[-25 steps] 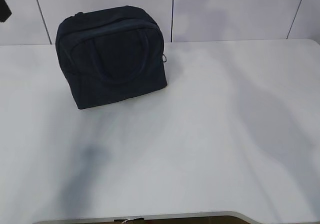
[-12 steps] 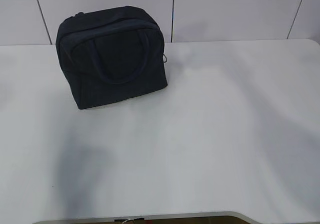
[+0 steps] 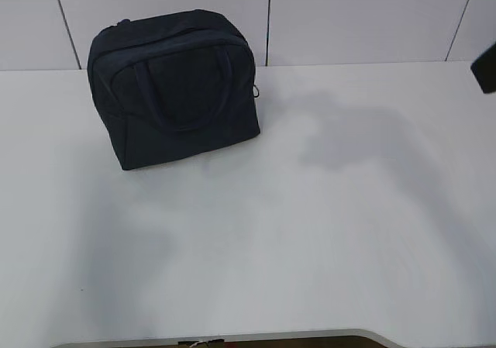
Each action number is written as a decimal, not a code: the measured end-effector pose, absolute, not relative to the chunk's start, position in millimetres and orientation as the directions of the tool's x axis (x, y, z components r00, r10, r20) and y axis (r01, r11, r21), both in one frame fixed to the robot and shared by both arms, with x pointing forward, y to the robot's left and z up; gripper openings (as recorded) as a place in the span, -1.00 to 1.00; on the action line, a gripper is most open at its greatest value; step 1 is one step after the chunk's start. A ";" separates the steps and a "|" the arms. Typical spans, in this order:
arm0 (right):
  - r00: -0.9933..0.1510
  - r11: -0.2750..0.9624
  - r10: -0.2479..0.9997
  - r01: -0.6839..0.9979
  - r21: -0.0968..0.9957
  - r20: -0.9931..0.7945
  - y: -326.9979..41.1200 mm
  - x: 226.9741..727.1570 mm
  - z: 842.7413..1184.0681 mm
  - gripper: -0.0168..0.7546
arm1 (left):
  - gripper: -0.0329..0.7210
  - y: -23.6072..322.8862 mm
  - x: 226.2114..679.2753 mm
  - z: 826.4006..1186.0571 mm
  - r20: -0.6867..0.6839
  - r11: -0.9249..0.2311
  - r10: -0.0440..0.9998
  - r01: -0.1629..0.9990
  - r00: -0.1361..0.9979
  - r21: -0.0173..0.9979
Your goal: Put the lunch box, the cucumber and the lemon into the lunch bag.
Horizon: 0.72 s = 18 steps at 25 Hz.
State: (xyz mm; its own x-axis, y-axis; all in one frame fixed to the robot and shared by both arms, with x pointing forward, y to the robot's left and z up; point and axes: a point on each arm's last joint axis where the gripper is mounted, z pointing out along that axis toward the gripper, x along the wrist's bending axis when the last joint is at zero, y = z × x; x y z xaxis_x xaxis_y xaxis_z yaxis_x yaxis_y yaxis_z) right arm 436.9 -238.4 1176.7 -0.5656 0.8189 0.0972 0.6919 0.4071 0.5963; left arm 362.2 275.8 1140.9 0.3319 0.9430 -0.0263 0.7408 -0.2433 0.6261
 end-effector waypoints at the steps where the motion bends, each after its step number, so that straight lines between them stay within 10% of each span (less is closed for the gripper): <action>1: -0.578 0.415 0.811 0.680 0.604 0.093 -239.1 427.8 1174.4 0.06 | -0.02 275.7 354.2 1137.4 -0.034 -0.237 0.942 0.737 0.332 0.633; 18: -0.606 0.417 0.795 0.569 0.708 0.019 -255.4 311.4 1126.3 0.06 | -0.02 278.9 270.6 1106.2 -0.052 -0.165 0.948 0.624 0.315 0.764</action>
